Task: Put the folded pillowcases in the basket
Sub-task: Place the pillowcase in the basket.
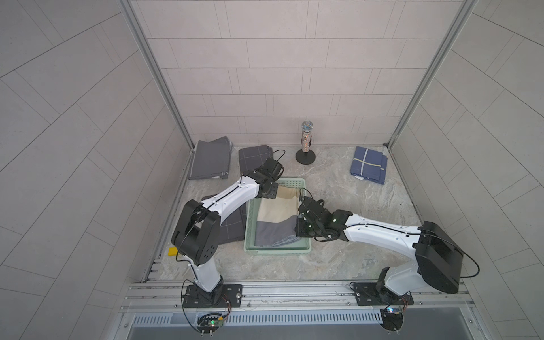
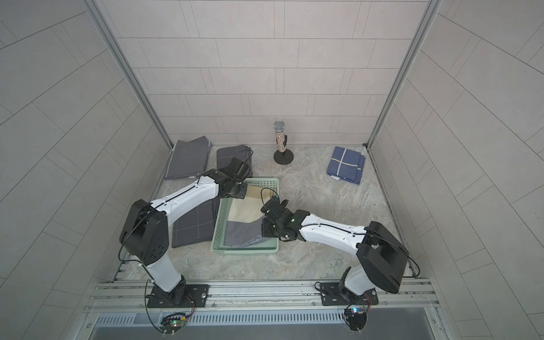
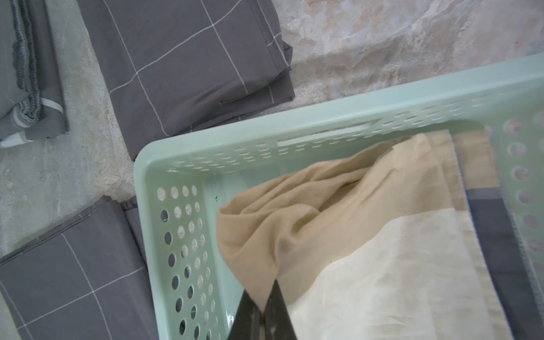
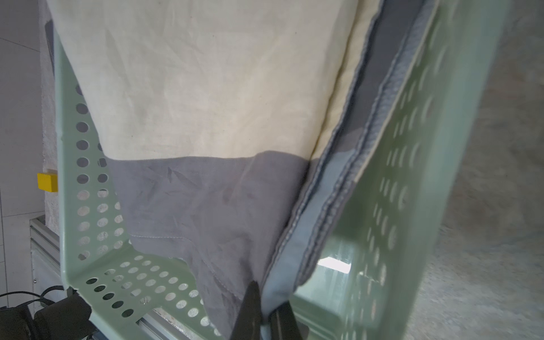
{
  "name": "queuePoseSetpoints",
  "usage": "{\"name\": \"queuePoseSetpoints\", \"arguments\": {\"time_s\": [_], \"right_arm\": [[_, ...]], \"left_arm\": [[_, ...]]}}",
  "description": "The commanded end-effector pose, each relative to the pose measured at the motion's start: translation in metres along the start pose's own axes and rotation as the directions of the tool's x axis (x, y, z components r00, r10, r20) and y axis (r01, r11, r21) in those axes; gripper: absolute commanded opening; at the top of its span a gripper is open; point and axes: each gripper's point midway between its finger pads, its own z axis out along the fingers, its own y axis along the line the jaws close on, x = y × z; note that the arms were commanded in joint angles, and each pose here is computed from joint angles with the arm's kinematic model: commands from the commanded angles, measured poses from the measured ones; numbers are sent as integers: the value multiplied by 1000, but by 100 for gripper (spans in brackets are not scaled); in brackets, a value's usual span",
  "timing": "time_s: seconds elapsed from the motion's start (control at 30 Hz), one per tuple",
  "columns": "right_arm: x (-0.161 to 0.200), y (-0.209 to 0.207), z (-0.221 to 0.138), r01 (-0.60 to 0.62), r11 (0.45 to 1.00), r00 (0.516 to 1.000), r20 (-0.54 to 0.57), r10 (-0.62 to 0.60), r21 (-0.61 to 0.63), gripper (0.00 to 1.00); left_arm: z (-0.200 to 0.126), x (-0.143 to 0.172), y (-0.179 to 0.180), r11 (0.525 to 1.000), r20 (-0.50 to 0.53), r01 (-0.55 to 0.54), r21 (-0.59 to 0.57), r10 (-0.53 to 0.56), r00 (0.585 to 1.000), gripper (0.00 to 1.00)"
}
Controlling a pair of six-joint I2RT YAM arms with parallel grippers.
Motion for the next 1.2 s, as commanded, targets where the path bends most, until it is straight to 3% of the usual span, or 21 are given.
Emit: {"name": "queuePoseSetpoints", "arguments": {"time_s": [0.0,0.23,0.27,0.33,0.37,0.5,0.63,0.8,0.9,1.0,1.07,1.17], "right_arm": [[4,-4,7,-16,1000,1000,0,16,15,0],[7,-13,10,-17,999,1000,-4,17,40,2],[9,-11,11,-15,999,1000,-15,16,33,7],[11,-8,10,-12,1000,1000,-25,13,23,23],[12,-6,8,-5,1000,1000,-25,5,19,28],[11,0,-14,24,999,1000,16,-24,37,52],[5,-3,-48,44,996,994,95,-52,83,54],[-9,-26,-95,80,978,973,198,-118,191,55],[-18,-56,-112,60,964,962,243,-125,258,54],[-35,-101,-121,-54,959,963,269,-24,277,48],[-53,-134,-130,-138,944,953,300,44,300,35],[-87,-180,-140,-270,914,924,350,157,303,3]], "left_arm": [[15,7,10,1000,-24,9,-15,-9,1000,0],[33,25,23,997,-62,43,-57,-46,997,0],[33,24,23,997,-60,46,-56,-49,997,5],[29,19,16,999,-55,39,-9,-39,998,29],[25,17,12,999,-53,35,14,-34,998,36],[4,4,-7,989,-12,33,147,-31,999,57],[-27,-10,-10,978,60,42,203,-56,997,65],[-75,-14,-1,970,127,71,233,-103,987,65],[-96,0,4,954,152,123,272,-169,974,65],[-107,25,4,922,166,183,340,-251,954,63],[-108,42,5,899,161,227,374,-304,939,61],[-105,64,5,876,146,266,402,-348,926,55]]}}
